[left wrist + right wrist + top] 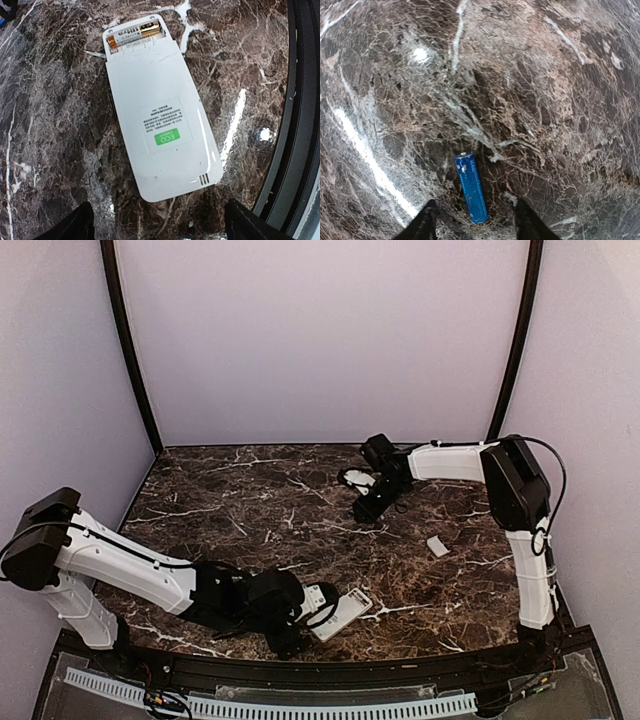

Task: Load the batteries into the remote control
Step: Pick up the battery at the center of the board.

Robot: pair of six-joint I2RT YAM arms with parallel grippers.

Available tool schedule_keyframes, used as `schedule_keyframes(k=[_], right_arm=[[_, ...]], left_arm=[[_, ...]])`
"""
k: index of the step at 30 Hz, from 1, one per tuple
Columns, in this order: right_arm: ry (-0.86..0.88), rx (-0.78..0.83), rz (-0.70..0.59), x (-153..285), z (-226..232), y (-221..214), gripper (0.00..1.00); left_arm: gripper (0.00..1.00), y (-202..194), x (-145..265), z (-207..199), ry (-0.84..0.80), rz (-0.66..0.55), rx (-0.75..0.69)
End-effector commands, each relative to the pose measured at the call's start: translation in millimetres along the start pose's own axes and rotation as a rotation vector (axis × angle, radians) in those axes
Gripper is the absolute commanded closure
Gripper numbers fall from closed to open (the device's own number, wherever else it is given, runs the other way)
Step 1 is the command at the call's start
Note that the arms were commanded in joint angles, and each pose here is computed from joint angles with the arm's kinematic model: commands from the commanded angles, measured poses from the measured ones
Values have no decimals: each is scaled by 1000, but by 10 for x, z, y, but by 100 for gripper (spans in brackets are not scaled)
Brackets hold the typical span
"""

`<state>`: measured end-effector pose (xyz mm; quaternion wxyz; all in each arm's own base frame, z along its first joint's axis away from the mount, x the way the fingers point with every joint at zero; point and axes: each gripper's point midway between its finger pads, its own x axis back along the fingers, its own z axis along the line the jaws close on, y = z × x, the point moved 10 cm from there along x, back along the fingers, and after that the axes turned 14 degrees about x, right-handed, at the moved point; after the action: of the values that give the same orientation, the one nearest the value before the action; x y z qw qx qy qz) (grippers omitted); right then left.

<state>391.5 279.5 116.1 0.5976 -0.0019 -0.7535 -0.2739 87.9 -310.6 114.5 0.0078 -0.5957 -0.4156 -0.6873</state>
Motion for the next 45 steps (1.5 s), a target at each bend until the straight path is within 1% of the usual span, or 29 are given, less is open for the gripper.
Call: schedule_keyframes(k=[1,2,3,4,8,11,13,16,20,26,29,33,36,37,39,41,42,45], right_arm=[[55,12,22,-112,40,-68,62],[57,11,27,-118,51,-81,69],[58,11,31,-119,60,-95,73],[58,13,33,-113,72,-102,75],[59,24,21,-115,118,-96,77],[59,37,25,-158,157,-66,80],[51,42,30,-176,169,-55,87],[47,38,36,-175,168,-66,100],[84,34,-11,-28,217,-38,100],[89,8,-147,403,286,52,100],[90,10,-215,628,346,59,100],[113,-8,-249,825,448,-4,100],[141,-20,-265,979,598,-72,100],[159,-11,-267,1013,689,-129,100],[213,53,-322,1141,899,-189,100],[251,145,-422,1315,1130,-231,100],[261,184,-474,1414,1218,-245,100],[273,235,-585,1680,1352,-246,100]], left_arm=[[11,-5,171,59,-23,-13,1],[11,7,189,69,-22,-20,6],[11,14,194,87,-19,-22,13],[11,20,206,98,-18,-26,16],[11,41,217,157,1,-34,32],[11,49,214,198,15,-34,49],[11,52,220,219,24,-39,62],[11,50,255,256,32,-50,85],[11,43,312,295,24,-77,108],[11,6,290,314,35,-75,126],[11,9,290,324,42,-94,136],[11,-43,243,315,22,-87,128],[11,-61,165,297,98,-59,101],[11,-56,123,236,101,-47,75],[11,-54,70,136,87,-40,12],[11,-48,34,78,41,-42,12],[11,-13,32,48,10,-69,24],[11,-17,43,40,-18,-102,38]])
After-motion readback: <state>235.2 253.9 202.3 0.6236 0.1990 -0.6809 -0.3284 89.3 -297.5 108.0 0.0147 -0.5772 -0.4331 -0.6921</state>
